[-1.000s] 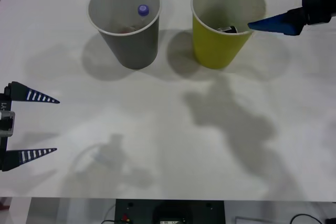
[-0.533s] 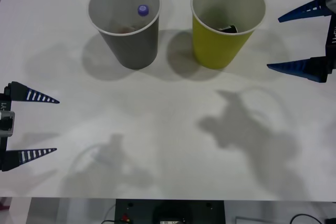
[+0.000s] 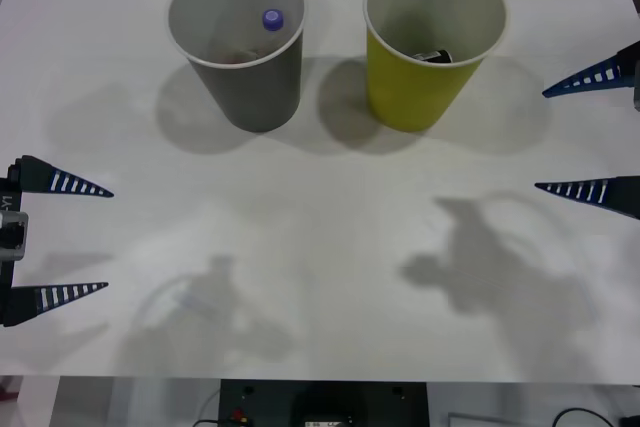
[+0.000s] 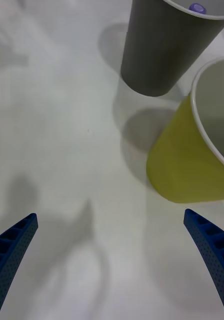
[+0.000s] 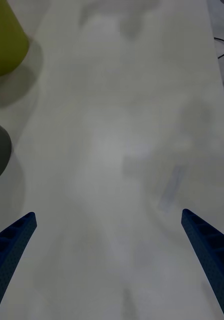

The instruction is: Put the can into the green bin and the plastic bottle into the gray bin

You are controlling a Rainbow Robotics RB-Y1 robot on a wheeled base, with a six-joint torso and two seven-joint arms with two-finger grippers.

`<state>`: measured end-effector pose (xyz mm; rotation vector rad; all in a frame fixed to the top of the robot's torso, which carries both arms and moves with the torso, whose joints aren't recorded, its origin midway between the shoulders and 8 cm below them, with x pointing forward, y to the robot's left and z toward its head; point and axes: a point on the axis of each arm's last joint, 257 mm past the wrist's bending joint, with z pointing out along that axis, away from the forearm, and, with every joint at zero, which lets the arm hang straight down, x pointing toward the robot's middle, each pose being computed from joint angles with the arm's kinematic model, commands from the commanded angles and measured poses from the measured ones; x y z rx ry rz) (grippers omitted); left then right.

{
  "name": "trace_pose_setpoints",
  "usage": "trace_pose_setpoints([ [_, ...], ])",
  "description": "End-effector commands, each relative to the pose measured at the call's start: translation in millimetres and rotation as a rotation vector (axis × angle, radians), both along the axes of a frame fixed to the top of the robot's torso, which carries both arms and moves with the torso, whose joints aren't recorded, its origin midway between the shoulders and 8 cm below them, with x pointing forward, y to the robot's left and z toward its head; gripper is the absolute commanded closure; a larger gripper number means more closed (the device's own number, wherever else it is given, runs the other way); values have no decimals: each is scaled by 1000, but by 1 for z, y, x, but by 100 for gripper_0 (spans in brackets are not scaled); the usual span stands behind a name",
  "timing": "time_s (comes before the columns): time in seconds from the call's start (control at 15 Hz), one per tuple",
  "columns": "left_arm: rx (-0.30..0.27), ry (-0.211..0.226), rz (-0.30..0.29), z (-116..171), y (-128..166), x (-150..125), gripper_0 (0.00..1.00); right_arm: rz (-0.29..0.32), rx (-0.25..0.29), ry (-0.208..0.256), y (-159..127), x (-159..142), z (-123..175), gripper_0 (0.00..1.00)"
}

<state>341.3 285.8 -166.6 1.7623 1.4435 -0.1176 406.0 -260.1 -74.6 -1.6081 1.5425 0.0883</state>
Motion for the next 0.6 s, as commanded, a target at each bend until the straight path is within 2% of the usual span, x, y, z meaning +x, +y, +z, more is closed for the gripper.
trace_pose_setpoints([
  [0.07, 0, 0, 0, 0, 0, 0, 0, 5, -45, 28, -5, -16, -19, 0],
  [0.2, 0, 0, 0, 0, 0, 0, 0, 6, -62, 60, -8, -28, -34, 0],
  [0.33, 0, 0, 0, 0, 0, 0, 0, 4, -49, 104, -10, -39, -48, 0],
  [0.6, 0, 0, 0, 0, 0, 0, 0, 2, -41, 152, -13, -53, -64, 0],
])
